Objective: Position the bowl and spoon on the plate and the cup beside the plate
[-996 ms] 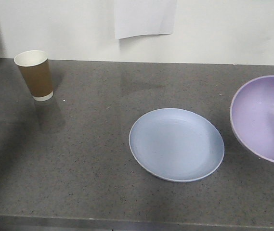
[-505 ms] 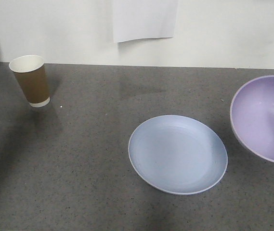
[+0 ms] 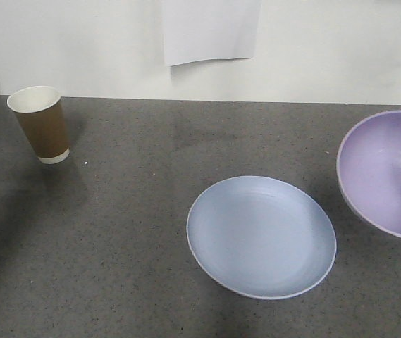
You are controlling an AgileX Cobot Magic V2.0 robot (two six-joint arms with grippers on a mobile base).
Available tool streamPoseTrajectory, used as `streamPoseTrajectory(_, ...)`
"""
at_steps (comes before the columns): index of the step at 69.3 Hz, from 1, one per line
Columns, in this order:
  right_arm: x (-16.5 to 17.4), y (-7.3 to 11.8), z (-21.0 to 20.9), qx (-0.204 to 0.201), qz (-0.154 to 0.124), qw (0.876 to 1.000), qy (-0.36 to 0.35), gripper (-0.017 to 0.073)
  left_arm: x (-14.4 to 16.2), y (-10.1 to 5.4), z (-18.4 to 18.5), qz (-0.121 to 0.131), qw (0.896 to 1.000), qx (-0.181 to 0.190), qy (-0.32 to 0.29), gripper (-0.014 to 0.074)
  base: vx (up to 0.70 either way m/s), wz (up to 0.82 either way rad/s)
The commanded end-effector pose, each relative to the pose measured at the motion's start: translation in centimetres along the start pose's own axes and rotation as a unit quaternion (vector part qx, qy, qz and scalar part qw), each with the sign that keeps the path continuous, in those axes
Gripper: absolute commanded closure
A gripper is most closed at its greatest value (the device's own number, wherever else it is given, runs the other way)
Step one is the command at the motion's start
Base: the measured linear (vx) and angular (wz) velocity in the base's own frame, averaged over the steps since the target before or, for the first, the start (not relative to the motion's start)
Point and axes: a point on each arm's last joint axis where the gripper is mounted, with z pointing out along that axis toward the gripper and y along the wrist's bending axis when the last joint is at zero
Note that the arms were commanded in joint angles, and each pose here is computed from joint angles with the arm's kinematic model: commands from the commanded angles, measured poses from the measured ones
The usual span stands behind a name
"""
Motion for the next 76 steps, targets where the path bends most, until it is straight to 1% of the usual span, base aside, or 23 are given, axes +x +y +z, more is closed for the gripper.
streamPoseTrajectory(1, -0.39, 0.00, -1.31, 0.003, -0.001, 0.999, -0.038, 0.0565, -0.93, -0.04, -1.26, -0.002, 0.999, 0.004, -0.050, 0.0601, 0.04, -0.01)
streamPoseTrajectory(76, -0.38, 0.00, -1.31, 0.003, -0.001, 0.999, -0.038, 0.0565, -0.93, -0.04, -1.26, -0.002, 0.999, 0.004, -0.050, 0.0601, 0.03, 0.00)
